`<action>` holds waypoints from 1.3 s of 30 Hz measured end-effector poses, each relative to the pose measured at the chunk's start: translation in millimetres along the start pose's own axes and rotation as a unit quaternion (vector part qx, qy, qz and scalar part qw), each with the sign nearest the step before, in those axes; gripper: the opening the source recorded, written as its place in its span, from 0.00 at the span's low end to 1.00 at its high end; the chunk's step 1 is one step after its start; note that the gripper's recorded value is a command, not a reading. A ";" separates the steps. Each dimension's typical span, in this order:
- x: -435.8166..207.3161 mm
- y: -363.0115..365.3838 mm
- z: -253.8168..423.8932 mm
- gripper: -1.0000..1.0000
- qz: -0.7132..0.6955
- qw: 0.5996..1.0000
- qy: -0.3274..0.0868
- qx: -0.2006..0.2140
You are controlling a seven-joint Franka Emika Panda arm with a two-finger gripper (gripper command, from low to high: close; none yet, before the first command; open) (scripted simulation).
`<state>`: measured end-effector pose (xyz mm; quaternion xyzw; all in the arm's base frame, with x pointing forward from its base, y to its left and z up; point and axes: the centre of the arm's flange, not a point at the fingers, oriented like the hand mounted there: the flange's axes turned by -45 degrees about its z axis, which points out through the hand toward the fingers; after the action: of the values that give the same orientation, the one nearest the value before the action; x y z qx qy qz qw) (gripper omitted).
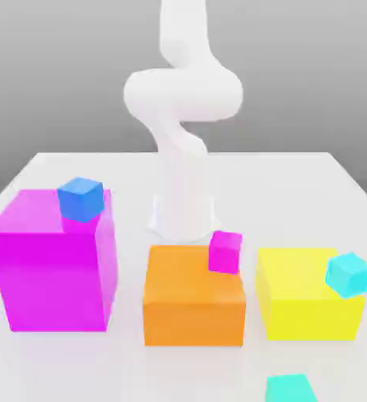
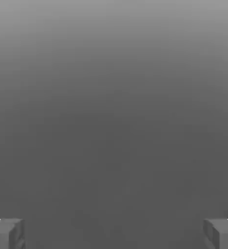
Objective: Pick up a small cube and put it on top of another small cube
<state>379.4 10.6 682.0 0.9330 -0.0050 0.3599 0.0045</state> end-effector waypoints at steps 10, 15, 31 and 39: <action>-18.4 -46.3 176.2 0.50 -0.022 0.992 -0.126 -0.012; -51.0 -69.8 258.1 0.50 -0.033 0.982 -0.187 -0.011; -233.9 -141.7 462.7 0.50 -0.055 0.932 -0.357 0.024; -262.3 -142.9 491.9 0.00 -0.055 0.932 -0.358 0.024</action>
<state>517.1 149.1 140.6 0.9985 0.0540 0.0009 -0.0005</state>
